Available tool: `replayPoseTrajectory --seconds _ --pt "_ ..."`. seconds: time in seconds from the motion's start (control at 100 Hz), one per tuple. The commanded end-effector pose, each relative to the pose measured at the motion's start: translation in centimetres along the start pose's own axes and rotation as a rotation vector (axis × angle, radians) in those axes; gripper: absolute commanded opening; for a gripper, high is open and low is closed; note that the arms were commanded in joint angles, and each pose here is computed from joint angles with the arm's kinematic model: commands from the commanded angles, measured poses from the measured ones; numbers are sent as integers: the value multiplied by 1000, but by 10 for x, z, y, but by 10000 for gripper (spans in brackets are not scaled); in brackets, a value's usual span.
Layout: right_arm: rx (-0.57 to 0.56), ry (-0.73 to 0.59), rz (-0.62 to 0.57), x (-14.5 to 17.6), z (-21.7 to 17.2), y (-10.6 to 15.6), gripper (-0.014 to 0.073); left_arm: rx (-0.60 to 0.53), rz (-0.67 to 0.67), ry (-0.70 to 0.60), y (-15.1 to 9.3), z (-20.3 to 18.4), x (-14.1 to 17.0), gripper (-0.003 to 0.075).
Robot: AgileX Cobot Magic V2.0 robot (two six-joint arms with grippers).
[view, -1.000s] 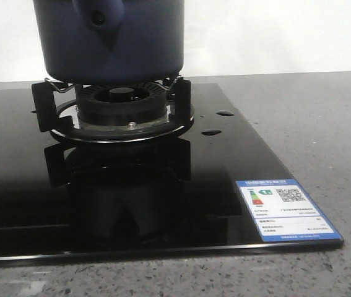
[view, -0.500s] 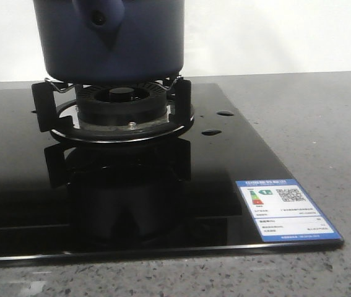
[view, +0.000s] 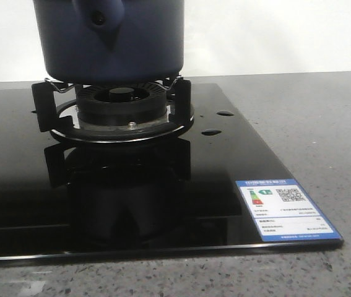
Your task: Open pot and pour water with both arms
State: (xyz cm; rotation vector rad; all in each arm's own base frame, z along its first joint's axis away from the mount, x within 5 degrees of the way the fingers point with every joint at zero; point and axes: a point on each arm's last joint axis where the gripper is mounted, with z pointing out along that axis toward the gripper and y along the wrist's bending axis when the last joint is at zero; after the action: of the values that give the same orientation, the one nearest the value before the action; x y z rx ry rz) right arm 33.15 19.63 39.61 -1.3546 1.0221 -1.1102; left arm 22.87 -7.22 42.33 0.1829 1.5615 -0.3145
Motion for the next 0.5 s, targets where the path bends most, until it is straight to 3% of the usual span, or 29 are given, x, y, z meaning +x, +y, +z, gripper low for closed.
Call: replayPoseTrajectory --seconds 0.0,0.23,0.49 --pt "121 93 172 17 -13 -33 247 -31 1 -151 2 -10 -27 400" --pt "89 139 570 36 -28 -42 247 -30 1 -149 2 -10 -26 400" --pt "119 138 1066 90 -55 -67 247 -29 15 -145 2 -10 -26 400"
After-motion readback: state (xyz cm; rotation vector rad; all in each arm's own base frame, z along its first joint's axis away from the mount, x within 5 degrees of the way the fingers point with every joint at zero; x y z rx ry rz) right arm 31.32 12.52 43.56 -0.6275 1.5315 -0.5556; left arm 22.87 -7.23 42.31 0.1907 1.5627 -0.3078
